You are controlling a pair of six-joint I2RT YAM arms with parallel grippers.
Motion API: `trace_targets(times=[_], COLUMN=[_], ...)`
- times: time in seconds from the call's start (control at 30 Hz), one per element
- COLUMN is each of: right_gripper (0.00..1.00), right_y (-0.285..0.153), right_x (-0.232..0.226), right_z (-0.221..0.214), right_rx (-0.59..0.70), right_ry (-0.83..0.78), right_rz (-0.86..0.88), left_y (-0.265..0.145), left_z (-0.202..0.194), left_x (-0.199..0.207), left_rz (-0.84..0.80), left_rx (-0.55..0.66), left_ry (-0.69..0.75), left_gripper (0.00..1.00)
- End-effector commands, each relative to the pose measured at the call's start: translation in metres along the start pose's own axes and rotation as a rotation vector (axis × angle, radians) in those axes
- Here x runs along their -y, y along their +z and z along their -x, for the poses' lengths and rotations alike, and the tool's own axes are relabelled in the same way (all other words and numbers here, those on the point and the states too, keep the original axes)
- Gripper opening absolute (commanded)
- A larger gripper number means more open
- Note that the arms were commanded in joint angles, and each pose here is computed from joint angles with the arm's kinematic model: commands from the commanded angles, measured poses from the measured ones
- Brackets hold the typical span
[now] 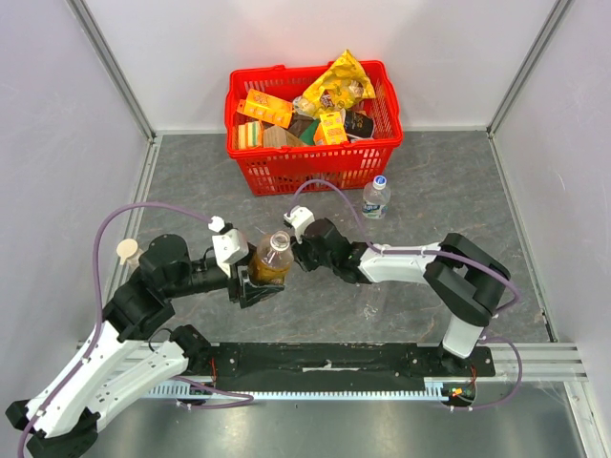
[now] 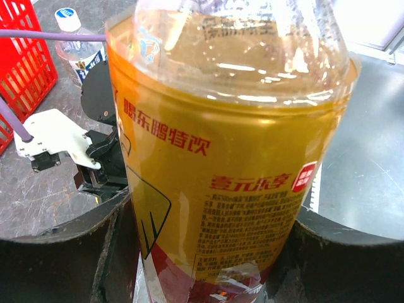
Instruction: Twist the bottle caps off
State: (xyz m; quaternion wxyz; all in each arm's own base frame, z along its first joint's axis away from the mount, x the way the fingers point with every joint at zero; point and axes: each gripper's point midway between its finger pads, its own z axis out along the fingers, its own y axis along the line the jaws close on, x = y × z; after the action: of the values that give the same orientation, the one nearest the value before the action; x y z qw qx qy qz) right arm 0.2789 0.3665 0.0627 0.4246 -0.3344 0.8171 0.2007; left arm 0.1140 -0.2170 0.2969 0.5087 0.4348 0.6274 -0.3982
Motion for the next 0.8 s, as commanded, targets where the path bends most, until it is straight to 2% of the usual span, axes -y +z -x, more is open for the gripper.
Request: trace_targets(times=[0.0,0.17,0.3,0.53,0.77], right_gripper=[0.08,0.25,0.53,0.85,0.97], right_y=[0.006,0.014,0.009,-0.003,-0.047], right_x=[0.003,0.001,-0.005,-0.01,-0.011], right_z=[0.033,0.026,0.028,0.037,0.083], right_rx=[0.097,0.067,0.075,0.095,0.209], right_ry=[0.041,0.049,0.063,0.06,0.061], right_rz=[-0.041,-0.031,0.002,0.032,0.054], left_y=[0.001,0.003,0.003,0.001,0.0], left_z=[0.006,0.005,0.005,0.006,0.006], left_x=[-0.002,-0.004,-0.004,-0.003,-0.004], left_rz=[0.001,0.006,0.002,0.003,0.013], left_rx=[0.011,0.005,0.003,0.007,0.005], left_ry=[0.044,0.049,0.043,0.042,0.038], left_gripper=[0.38,0.38,0.38,0.38,0.38])
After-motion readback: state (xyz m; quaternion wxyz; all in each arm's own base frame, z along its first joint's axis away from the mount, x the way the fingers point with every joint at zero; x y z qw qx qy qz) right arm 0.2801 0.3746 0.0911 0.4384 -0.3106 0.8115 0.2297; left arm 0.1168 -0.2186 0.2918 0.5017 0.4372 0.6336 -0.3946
